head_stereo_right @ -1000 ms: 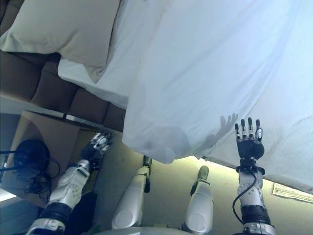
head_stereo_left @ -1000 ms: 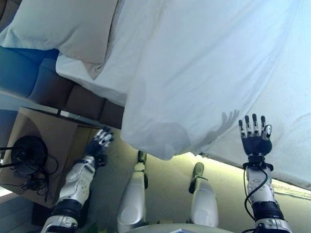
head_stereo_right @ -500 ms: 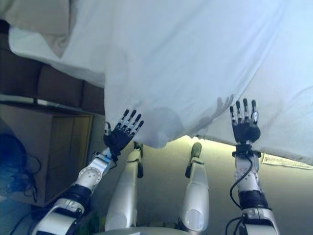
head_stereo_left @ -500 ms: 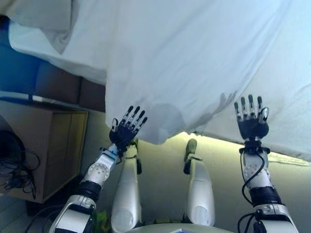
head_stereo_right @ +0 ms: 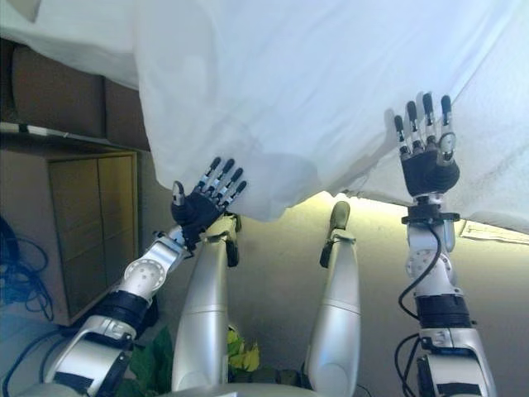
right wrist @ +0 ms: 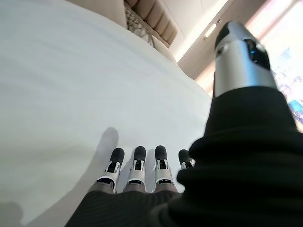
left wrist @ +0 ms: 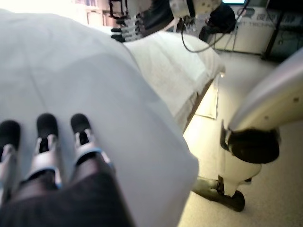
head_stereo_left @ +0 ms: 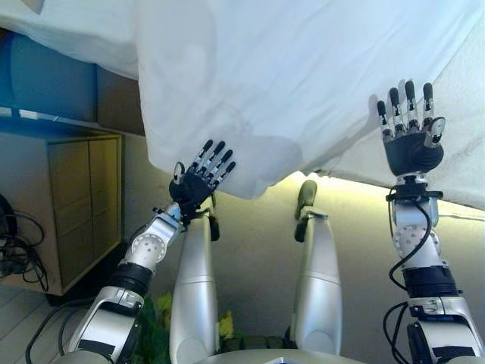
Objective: Make the bed neatly
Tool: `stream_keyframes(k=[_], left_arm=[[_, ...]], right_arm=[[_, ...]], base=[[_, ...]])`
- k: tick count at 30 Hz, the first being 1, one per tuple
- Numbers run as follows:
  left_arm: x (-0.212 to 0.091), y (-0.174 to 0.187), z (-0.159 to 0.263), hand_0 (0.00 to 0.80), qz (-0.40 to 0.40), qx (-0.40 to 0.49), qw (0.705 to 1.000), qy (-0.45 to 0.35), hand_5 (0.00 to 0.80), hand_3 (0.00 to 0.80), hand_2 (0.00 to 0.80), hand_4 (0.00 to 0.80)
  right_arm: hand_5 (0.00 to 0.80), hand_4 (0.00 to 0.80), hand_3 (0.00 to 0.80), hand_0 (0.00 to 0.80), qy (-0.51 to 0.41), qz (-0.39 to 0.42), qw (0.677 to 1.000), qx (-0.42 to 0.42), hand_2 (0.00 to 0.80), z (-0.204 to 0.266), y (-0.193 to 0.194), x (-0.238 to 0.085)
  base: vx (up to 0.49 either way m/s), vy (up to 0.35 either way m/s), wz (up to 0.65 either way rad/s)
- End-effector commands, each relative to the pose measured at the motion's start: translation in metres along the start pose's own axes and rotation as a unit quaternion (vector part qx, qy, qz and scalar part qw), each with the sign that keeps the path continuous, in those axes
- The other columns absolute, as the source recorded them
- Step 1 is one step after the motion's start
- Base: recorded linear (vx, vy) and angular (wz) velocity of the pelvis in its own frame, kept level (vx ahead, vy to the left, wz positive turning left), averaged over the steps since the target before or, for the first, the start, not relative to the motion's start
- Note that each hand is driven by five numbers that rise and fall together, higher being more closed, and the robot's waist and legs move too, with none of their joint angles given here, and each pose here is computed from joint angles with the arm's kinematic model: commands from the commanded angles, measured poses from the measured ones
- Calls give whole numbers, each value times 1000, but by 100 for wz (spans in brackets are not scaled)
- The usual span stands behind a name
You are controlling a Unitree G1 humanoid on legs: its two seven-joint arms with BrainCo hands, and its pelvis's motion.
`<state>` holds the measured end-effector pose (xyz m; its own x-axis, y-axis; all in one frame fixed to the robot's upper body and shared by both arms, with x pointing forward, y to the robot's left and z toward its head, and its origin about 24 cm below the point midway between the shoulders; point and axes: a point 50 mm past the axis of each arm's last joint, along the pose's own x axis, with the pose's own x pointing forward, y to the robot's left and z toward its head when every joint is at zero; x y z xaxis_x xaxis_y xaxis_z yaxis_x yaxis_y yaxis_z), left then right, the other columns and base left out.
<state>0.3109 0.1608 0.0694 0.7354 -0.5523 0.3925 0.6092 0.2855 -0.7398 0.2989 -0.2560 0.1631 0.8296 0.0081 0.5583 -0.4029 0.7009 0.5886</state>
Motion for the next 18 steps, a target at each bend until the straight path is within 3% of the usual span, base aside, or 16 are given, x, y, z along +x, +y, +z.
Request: stream_keyframes(k=[1,5,7,12,18], left_arm=[[8,-7,1,0,-14,-11,999,-37,0,0,0,0],[2,9,6,0,76,-29,995,-57,0,0,0,0],[-9,24,13,0,158,-36,984,-73,0,0,0,0],[-52,64,23,0,347,-42,930,-112,0,0,0,0],[-88,86,29,0,504,94,857,-58,0,0,0,0]], right_arm=[[0,0,0,0,-35,68,996,-49,0,31,25,3],[0,0,0,0,-34,81,995,-51,0,33,30,5],[0,0,0,0,-29,79,995,-53,0,32,29,4],[0,0,0,0,-22,75,995,-55,0,35,29,7],[0,0,0,0,-18,72,996,-58,0,37,35,16]], base=[[23,86,-2],[40,69,-5],[77,28,-5],[73,13,-2],[41,-6,1]])
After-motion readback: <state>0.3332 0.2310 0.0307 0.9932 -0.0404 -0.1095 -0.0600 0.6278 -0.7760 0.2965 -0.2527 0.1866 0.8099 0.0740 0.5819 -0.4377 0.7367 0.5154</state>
